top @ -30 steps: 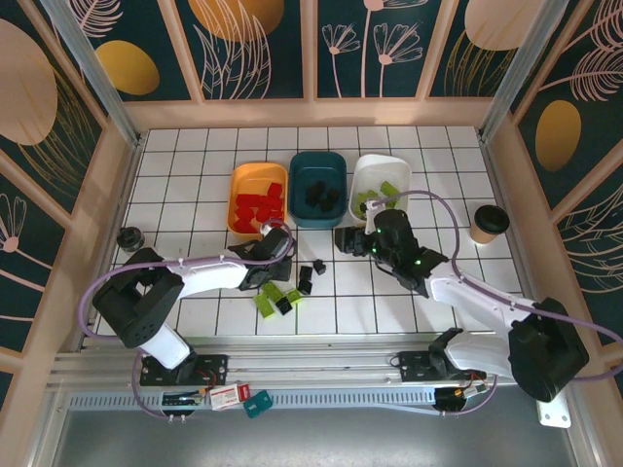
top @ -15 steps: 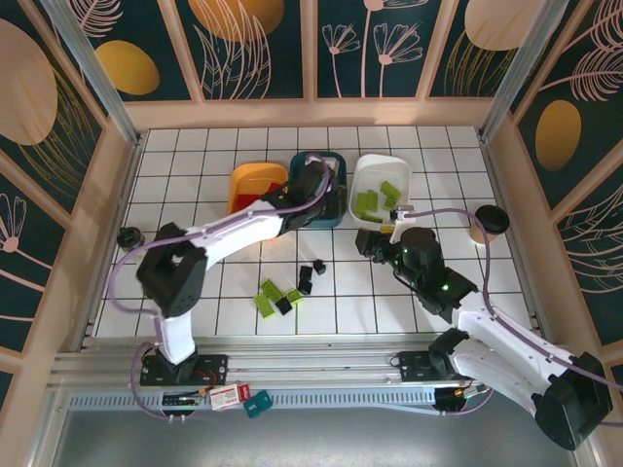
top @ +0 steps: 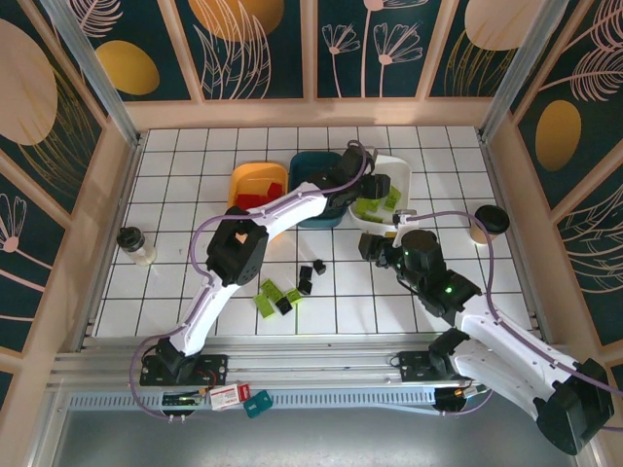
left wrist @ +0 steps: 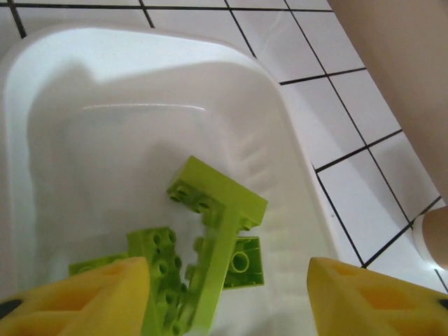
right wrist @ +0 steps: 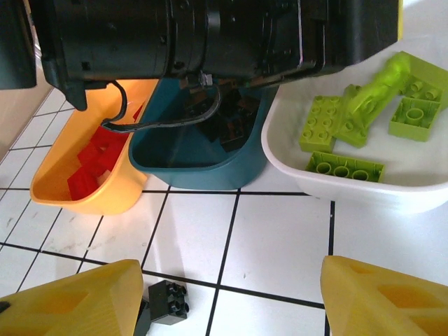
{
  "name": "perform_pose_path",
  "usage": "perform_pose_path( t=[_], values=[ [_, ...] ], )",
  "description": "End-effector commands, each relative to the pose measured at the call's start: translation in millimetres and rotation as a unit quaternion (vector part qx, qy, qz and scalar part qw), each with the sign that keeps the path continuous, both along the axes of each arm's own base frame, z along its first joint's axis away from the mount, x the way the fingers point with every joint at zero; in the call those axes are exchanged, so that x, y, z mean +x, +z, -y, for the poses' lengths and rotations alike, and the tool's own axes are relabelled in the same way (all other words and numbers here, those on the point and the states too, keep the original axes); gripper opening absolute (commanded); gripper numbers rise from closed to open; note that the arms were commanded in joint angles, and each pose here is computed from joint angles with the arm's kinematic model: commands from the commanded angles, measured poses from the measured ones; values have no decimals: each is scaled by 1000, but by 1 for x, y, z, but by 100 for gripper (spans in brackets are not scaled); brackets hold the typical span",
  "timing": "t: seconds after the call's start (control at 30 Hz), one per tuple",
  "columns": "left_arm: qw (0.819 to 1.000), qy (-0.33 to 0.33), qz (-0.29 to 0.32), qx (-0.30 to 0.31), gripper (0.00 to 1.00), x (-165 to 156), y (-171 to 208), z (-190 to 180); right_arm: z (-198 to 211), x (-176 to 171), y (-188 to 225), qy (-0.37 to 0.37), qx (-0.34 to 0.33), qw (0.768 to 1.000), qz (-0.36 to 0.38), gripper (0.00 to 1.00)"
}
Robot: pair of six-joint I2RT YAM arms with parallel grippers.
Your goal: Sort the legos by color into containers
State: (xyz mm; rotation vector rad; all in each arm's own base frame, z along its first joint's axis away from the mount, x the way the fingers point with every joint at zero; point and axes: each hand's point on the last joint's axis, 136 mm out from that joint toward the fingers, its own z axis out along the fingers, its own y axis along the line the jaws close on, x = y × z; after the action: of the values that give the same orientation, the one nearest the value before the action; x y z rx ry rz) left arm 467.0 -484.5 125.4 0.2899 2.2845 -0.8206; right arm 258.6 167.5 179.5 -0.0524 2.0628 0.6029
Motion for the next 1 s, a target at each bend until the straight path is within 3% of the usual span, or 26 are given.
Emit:
perform_pose_path(
  t=[0.0,0.17,0.3,0.37,0.47,0.7,0.97],
  values=[
    [999,-4,28,-29,71,1,49,4,0,-3,-9,2,5,1000,-17,69],
    [997,10,61,-43,82,-13,98,-25,-18,-3,-14,42,5,999,-32,69],
    [995,28,81,-54,96,-46,121,-68,-36,1,-28,68,-16,996,-50,69],
    [994,39,82,-57,99,-66,122,-92,-50,0,-35,86,-26,994,-55,69],
    [993,68,81,-48,99,-98,116,-136,-72,1,-45,112,-41,991,-63,69],
    [988,145,54,4,99,-165,60,-238,-124,-8,-77,192,-65,974,-98,66],
    [983,179,25,17,99,-198,28,-280,-145,-4,-107,218,-71,965,-128,60]
  ],
)
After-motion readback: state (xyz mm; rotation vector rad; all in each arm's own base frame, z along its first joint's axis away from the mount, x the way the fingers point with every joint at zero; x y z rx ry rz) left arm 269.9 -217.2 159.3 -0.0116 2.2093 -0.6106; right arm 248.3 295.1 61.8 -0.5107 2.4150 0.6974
